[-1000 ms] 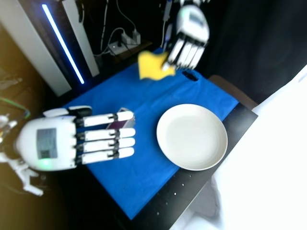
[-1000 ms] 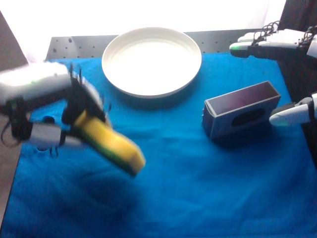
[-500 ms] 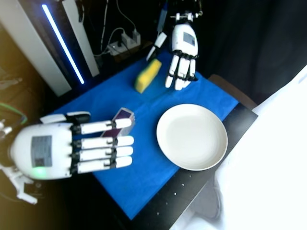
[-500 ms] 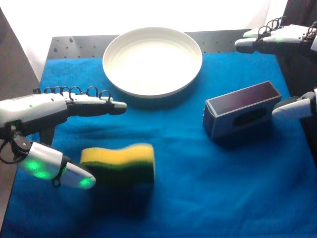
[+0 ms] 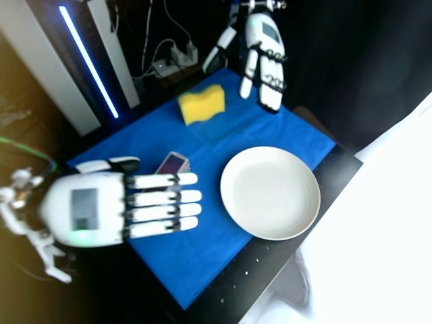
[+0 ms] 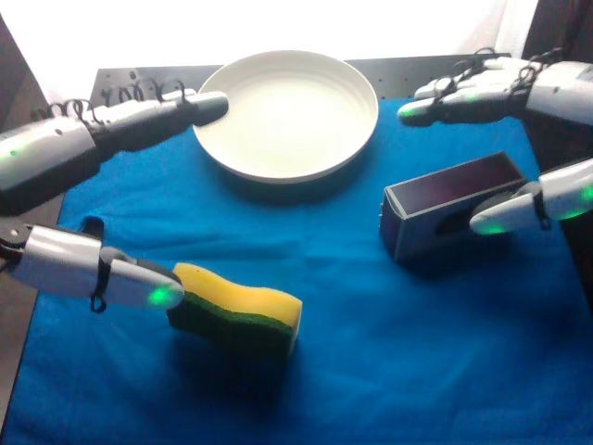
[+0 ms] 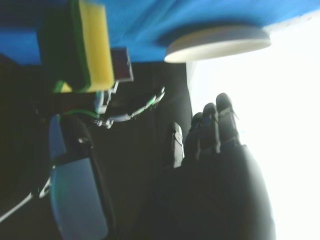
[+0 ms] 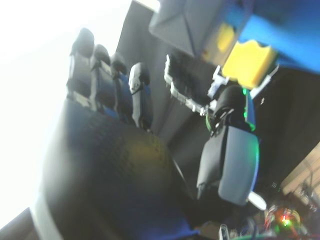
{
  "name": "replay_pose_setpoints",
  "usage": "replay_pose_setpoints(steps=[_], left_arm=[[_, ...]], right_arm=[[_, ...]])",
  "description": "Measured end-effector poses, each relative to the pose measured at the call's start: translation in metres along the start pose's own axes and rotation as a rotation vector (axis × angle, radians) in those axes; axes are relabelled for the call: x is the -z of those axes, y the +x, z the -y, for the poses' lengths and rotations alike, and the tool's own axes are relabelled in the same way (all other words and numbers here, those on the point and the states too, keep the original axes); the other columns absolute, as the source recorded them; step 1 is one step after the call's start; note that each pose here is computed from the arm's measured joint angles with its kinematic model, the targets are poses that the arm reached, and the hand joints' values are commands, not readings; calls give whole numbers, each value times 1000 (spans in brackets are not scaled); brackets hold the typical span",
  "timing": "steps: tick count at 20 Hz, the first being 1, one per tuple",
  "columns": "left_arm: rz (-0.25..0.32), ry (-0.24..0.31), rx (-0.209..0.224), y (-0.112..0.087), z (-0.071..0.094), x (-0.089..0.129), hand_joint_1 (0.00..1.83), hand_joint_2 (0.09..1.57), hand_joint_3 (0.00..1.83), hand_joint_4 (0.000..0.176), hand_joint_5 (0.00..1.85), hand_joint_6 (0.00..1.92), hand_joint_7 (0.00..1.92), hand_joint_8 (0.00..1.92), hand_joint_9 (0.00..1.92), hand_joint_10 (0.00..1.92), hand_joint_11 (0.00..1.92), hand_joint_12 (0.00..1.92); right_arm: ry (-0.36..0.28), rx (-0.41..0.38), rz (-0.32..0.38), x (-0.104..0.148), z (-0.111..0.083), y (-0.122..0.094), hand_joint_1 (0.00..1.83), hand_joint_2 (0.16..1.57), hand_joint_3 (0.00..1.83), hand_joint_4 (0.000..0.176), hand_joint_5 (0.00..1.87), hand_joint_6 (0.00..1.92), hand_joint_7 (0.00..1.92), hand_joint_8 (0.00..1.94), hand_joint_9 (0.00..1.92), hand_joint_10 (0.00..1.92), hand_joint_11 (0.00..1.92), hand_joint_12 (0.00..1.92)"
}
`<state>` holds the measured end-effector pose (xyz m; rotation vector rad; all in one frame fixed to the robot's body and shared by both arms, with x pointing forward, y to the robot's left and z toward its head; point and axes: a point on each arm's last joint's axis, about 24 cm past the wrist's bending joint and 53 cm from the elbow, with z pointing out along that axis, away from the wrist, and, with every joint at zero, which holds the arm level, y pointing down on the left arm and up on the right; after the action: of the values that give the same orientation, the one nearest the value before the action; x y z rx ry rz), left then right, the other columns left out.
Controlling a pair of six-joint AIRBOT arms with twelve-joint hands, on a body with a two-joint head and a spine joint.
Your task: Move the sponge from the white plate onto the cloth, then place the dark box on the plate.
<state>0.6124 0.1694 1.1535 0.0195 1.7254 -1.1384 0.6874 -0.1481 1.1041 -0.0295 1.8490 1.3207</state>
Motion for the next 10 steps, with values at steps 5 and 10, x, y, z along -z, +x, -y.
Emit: replay_pose_setpoints(steps=[5,10], left_arm=[[13,11,4,-3,4,1,743,795,0,176,56,4,43,3,71,6,0,426],[-1,4,12,4,1,2,729,800,2,176,62,1,87,2,109,1,0,430]], right_arm=[[48,30,-39,-5,12,11,1137,1079,9,0,580,1700,524,1841,745,1909,866,1915],[38,44,-14,-9,6,-2,1397,1212,0,71,703,1921,666,1941,930,1921,1099,1921]])
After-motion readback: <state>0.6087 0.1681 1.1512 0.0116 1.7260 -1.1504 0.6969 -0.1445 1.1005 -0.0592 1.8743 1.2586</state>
